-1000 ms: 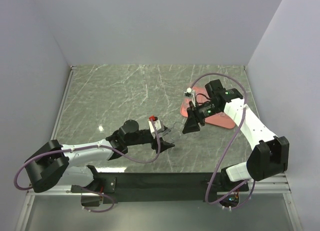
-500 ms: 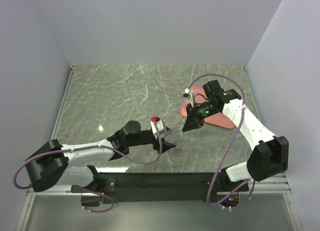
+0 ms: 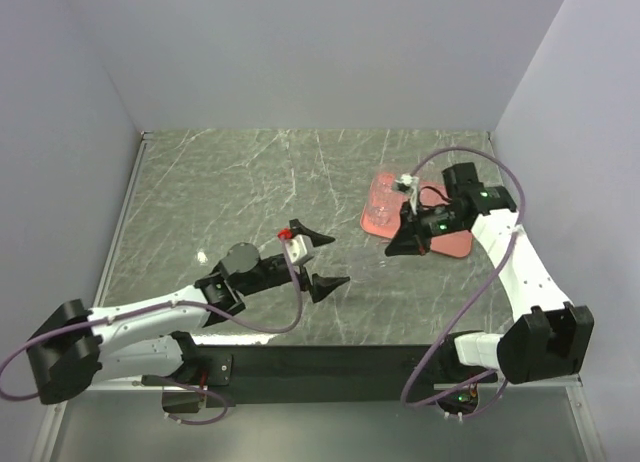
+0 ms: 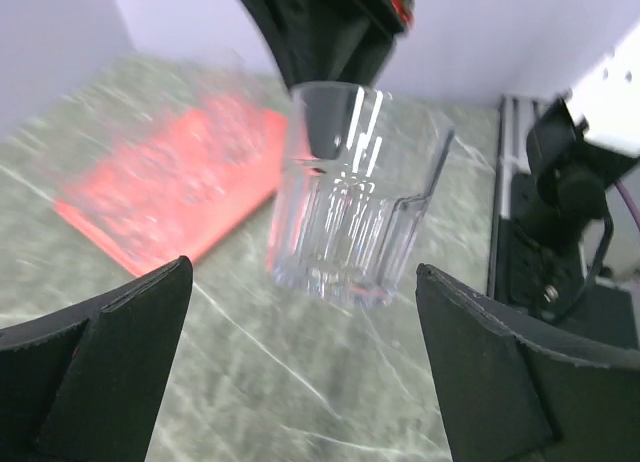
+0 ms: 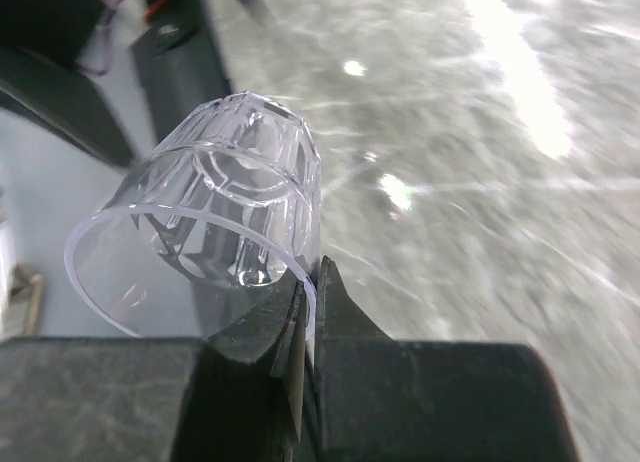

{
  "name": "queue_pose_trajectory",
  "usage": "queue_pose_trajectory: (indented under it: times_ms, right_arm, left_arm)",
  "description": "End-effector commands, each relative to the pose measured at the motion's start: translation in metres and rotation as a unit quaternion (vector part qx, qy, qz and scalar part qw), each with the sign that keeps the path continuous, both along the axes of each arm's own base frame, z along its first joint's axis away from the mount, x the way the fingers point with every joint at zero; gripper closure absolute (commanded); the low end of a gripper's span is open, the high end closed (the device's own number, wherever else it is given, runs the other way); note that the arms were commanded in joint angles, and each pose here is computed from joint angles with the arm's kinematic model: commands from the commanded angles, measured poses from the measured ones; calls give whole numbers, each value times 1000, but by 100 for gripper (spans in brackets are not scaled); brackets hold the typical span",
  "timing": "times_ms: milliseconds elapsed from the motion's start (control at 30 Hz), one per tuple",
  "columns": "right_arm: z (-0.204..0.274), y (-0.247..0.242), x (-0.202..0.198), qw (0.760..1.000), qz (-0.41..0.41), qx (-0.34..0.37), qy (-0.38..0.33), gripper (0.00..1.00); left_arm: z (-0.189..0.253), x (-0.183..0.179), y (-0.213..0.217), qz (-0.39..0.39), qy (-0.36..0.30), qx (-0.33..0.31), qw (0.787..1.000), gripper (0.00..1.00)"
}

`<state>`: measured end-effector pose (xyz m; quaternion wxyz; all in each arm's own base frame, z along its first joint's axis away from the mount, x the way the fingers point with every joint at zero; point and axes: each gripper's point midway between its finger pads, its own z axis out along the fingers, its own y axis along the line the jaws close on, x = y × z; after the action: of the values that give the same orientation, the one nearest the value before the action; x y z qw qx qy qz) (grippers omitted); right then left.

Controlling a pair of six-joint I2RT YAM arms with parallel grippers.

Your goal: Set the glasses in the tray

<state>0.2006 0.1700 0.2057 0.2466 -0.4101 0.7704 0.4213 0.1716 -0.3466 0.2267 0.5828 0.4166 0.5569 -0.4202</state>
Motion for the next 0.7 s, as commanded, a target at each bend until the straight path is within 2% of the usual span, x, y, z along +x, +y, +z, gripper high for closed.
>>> queue_pose_trajectory:
  times_ms: [0,167,367,500,533,667]
  right_arm:
    - [4,-20,1,999,-18,6,-34,100]
    - [0,-46,6,997,-66,12,-35,100]
    - [-19,-96,23,983,-185,0,-16,100]
    - [-36,-141,48,951,-307,-27,-13,100]
    - [-41,-158,52,938,-342,-50,-16,100]
    - [-43,-197,69,896,-435,-86,-32,100]
  left_arm:
    - [26,9,17,42,-40,-18,998,1]
    - [37,11,40,75,-70,1,995,1]
    - [56,17,89,162,-94,7,982,1]
    - [77,22,136,248,-102,-20,963,1]
    - [73,30,151,291,-95,-15,952,1]
    - [67,36,182,357,-75,-22,931,1]
